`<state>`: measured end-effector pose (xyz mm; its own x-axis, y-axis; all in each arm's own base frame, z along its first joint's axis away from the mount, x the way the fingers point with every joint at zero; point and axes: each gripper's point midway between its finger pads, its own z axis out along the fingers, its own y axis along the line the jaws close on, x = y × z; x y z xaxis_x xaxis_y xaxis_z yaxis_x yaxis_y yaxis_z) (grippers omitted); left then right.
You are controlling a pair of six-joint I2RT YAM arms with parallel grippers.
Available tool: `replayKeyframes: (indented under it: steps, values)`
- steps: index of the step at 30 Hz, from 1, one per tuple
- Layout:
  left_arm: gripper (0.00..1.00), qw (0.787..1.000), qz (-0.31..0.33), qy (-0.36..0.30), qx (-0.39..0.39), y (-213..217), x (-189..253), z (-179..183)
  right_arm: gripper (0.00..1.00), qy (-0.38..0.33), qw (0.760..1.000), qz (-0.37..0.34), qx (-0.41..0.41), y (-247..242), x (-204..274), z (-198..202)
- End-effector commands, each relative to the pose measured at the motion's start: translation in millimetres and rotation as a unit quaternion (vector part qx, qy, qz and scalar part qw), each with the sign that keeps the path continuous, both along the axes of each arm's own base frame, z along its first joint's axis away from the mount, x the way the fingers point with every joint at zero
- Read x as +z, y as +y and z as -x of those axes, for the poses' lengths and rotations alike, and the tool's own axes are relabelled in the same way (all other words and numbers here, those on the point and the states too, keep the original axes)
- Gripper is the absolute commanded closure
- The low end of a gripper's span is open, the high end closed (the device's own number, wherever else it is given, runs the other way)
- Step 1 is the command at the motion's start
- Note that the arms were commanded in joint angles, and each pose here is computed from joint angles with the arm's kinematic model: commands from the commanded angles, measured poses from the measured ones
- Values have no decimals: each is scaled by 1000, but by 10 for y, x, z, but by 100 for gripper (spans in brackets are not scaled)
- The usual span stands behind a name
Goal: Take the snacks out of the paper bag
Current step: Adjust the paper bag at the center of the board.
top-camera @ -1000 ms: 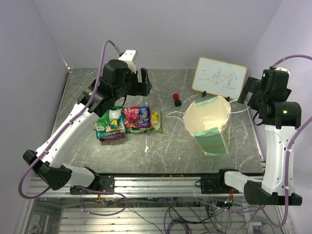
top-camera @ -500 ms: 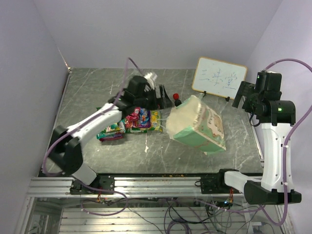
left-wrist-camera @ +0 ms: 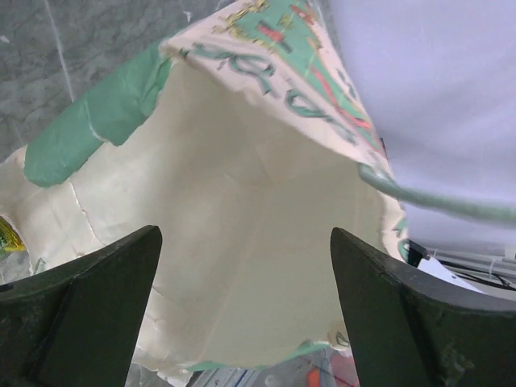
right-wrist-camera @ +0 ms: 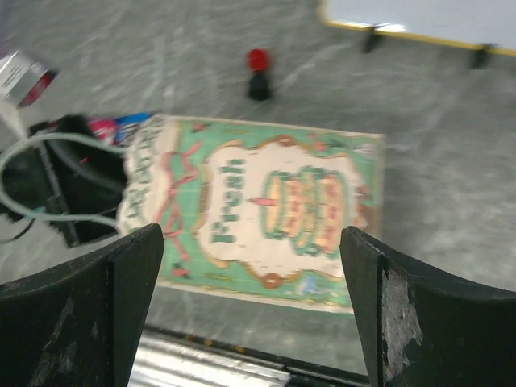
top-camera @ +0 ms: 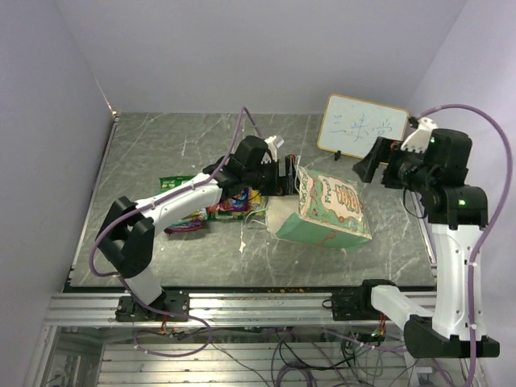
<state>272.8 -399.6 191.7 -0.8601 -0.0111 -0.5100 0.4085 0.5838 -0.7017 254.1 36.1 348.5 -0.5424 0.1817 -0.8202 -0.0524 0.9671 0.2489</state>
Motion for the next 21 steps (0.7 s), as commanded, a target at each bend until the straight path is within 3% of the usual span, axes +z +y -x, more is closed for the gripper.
replayKeyframes:
  steps: [1, 6, 13, 17, 19, 21]
  values:
    - [4, 999, 32, -24, -4, -23, 343, 1, 9, -20, 980, -124, 157, 699, 93, -48]
    - [5, 998, 59, -8, -11, -134, 467, -2, 10, 1, 953, -169, 251, 1507, 132, 39]
    - [5, 998, 59, -6, -8, -140, 459, -3, 17, -10, 939, -215, 270, 2170, 169, 94]
    - [5, 998, 60, -7, -8, -136, 471, -2, 34, 0, 952, -209, 225, 2159, 73, 4]
    - [5, 998, 59, -9, -7, -139, 477, -5, 55, 9, 960, -198, 196, 2097, -22, -56]
    - [5, 998, 55, -10, -7, -128, 475, -9, 65, 14, 965, -189, 181, 2065, -56, -104]
